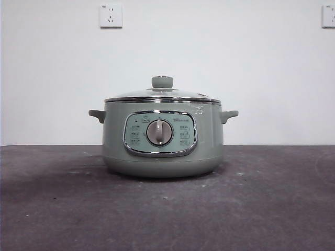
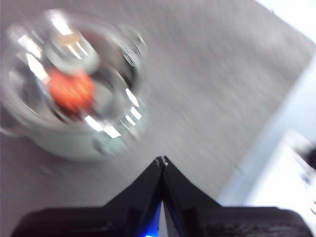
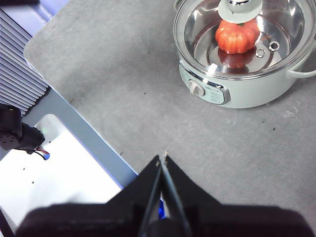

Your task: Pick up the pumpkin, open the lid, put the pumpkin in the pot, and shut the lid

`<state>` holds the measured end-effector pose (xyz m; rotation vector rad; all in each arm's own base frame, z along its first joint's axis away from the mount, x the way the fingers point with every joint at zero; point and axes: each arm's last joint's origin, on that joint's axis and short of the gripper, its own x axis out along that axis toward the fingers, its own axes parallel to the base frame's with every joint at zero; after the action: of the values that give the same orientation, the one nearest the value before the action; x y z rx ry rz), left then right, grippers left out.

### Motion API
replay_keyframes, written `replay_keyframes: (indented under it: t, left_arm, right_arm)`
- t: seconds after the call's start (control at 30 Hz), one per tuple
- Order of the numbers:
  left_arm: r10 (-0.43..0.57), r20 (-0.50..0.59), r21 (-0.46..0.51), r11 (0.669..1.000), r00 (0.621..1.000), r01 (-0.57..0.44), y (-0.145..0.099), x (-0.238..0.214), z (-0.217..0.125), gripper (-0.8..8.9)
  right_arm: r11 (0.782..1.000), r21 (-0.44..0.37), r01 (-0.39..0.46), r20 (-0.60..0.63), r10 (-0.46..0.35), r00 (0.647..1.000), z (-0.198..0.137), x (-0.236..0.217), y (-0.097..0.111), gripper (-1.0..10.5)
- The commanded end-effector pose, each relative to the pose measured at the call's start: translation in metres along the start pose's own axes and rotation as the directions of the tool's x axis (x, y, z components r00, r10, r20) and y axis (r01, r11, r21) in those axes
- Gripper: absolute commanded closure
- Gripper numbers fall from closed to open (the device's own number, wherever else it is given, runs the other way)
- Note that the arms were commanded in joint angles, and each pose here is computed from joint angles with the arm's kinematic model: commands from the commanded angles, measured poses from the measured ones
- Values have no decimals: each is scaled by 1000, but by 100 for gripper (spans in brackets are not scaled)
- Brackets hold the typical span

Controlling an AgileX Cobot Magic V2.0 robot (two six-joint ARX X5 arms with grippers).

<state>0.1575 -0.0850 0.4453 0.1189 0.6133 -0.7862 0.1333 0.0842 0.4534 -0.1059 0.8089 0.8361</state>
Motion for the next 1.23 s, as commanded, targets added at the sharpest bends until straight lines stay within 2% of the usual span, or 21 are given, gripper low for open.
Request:
replay_keyframes:
  t: [0.03, 0.13, 0.23, 0.37, 0.43, 0.57, 0.7, 1.0, 1.07, 1.23]
  left_arm:
    - [82, 147, 66, 994, 986, -93, 3, -27, 2, 818]
    - [184, 260, 58, 977, 948, -206, 7, -54, -1, 818]
    - [289, 344, 40, 946, 893, -322, 10, -73, -10, 817]
    - [423, 426, 16, 880, 800, -474, 11, -84, -32, 817]
    - [491, 451, -5, 836, 745, -548, 14, -81, -49, 817]
    - [565, 491, -44, 776, 663, -629, 22, -63, -86, 817]
    - [583, 499, -56, 760, 640, -648, 29, -37, -126, 817]
    - [670, 446, -128, 704, 593, -699, 46, 19, -209, 817]
    - [684, 428, -136, 695, 591, -706, 47, 28, -225, 817]
    - [688, 399, -136, 698, 606, -703, 50, 46, -254, 817]
  right_arm:
    - [1000, 5, 2, 2, -2, 1000, 0, 0, 0, 946]
    - [1000, 5, 2, 2, -2, 1000, 0, 0, 0, 946]
    - [1000, 5, 2, 2, -2, 1000, 0, 0, 0, 946]
    - [1000, 5, 2, 2, -2, 1000, 0, 0, 0, 946]
    - [1000, 5, 2, 2, -2, 1000, 0, 0, 0, 946]
    - [1000, 5, 2, 2, -2, 1000, 0, 0, 0, 946]
    - [1000, 5, 2, 2, -2, 1000, 0, 0, 0, 946]
    - [1000, 5, 2, 2, -2, 1000, 0, 0, 0, 946]
    - [1000, 5, 2, 2, -2, 1000, 0, 0, 0, 946]
    - [1000, 5, 2, 2, -2, 1000, 0, 0, 0, 946]
